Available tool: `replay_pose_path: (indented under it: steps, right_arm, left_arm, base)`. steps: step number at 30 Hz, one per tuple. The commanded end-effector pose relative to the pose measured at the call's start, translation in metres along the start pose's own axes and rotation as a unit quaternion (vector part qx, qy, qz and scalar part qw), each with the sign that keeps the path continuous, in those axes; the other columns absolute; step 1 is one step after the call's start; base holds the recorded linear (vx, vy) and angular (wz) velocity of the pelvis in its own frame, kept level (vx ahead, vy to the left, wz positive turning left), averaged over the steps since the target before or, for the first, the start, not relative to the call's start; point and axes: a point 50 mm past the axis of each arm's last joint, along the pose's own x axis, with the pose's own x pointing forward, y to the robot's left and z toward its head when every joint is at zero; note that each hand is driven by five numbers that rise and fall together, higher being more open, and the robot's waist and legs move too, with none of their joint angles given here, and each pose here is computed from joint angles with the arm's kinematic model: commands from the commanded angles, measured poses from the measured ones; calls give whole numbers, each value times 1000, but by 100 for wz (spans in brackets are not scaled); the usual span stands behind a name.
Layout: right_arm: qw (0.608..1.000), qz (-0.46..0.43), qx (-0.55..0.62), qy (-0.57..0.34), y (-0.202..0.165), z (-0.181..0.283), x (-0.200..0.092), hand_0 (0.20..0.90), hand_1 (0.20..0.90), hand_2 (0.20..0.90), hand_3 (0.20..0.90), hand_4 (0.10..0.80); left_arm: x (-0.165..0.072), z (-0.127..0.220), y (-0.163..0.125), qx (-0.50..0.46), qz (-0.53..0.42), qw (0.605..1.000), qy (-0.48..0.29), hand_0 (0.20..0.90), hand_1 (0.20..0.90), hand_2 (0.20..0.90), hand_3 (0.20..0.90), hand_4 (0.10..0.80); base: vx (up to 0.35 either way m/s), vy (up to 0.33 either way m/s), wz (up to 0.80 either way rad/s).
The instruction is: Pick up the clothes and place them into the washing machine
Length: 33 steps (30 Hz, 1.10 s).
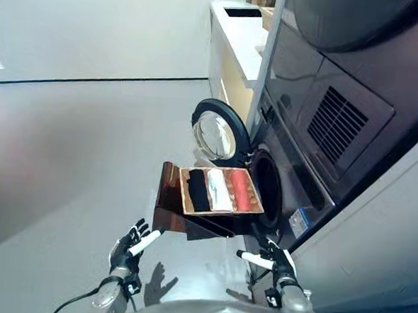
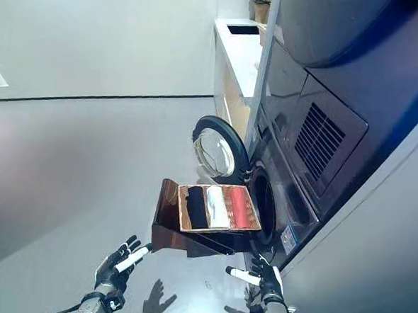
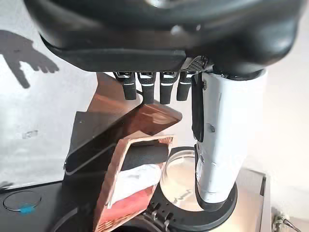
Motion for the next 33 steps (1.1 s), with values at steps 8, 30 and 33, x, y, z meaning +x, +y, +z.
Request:
replay_pose_path:
  steps: [8, 30, 33]
  right_arm:
    - [995, -15, 24, -98, -2, 48, 14, 900, 900, 900, 900, 800]
    - [996, -19, 27, -85, -4, 46, 17, 900, 900, 900, 900, 800]
    - [996, -27, 30, -84, -9, 45, 16, 900, 900, 900, 900, 800]
  left_arm:
    - [16, 44, -8, -18, -15, 995, -97, 900, 900, 900, 900, 800]
    - [19, 42, -11, -2, -21, 996, -86, 900, 900, 900, 900, 800]
    - [21, 44, -12, 4, -27, 996, -88, 900, 900, 900, 900, 800]
  base:
    - [0, 0, 0]
    - [-1, 2, 0]
    - [-33, 4, 4]
